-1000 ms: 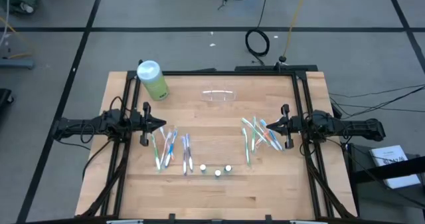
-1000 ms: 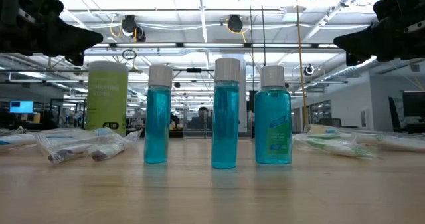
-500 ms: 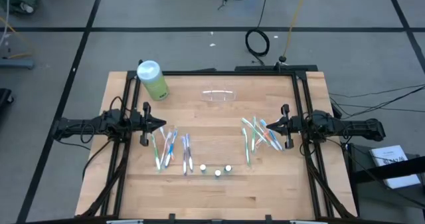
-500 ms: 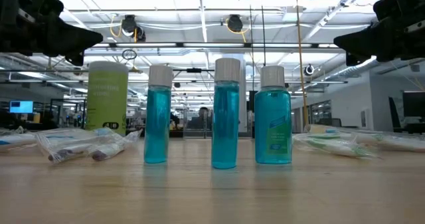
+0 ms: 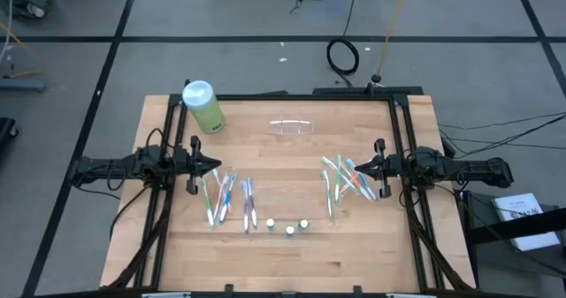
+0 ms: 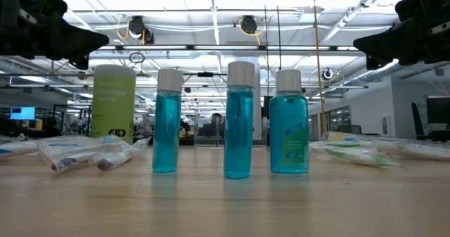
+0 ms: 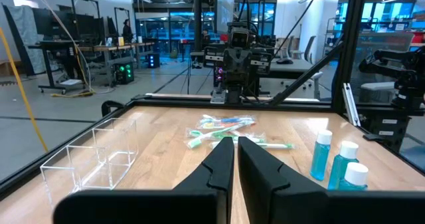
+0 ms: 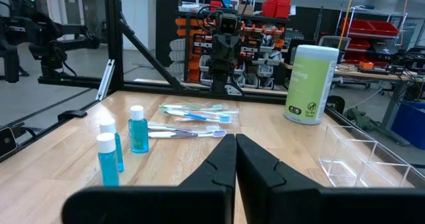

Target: Pick & Place toothbrushing station

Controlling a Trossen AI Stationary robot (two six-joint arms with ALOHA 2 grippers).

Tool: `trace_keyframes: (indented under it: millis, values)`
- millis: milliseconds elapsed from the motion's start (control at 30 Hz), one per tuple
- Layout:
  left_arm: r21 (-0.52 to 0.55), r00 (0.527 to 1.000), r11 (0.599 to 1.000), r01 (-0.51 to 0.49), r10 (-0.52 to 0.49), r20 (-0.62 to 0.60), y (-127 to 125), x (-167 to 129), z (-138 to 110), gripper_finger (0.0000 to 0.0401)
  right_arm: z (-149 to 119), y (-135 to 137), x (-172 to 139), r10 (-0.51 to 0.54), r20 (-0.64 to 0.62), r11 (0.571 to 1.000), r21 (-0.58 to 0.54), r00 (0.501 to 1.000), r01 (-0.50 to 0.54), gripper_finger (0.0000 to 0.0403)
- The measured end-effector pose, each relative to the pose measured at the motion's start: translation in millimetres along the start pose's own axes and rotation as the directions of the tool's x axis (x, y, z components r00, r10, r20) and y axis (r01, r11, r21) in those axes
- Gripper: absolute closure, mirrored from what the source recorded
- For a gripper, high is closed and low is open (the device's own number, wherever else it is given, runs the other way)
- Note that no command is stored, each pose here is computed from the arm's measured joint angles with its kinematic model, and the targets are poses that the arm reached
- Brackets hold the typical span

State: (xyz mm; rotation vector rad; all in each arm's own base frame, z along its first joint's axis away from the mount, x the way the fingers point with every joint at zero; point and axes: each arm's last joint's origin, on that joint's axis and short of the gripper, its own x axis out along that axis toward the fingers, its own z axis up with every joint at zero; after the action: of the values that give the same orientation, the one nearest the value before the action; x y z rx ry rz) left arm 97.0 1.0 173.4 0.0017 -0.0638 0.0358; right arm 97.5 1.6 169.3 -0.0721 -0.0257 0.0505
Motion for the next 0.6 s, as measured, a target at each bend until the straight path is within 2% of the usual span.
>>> trace_keyframes:
  millis: [500, 600]
  values:
    - [0.002, 1.000, 1.000, 0.000, 0.000, 0.000, 0.0, 0.0, 0.0, 0.0375, 0.0, 0.0, 0.0, 0.000, 0.000, 1.000, 0.000, 1.000, 0.000, 0.0403]
    - [0.068, 1.000, 0.998, -0.001, 0.001, 0.006, 0.0, 0.0, 0.6, 0.0375, 2.4, 0.0, 0.0, 0.003, 0.025, 1.000, 0.008, 1.000, -0.003, 0.0403]
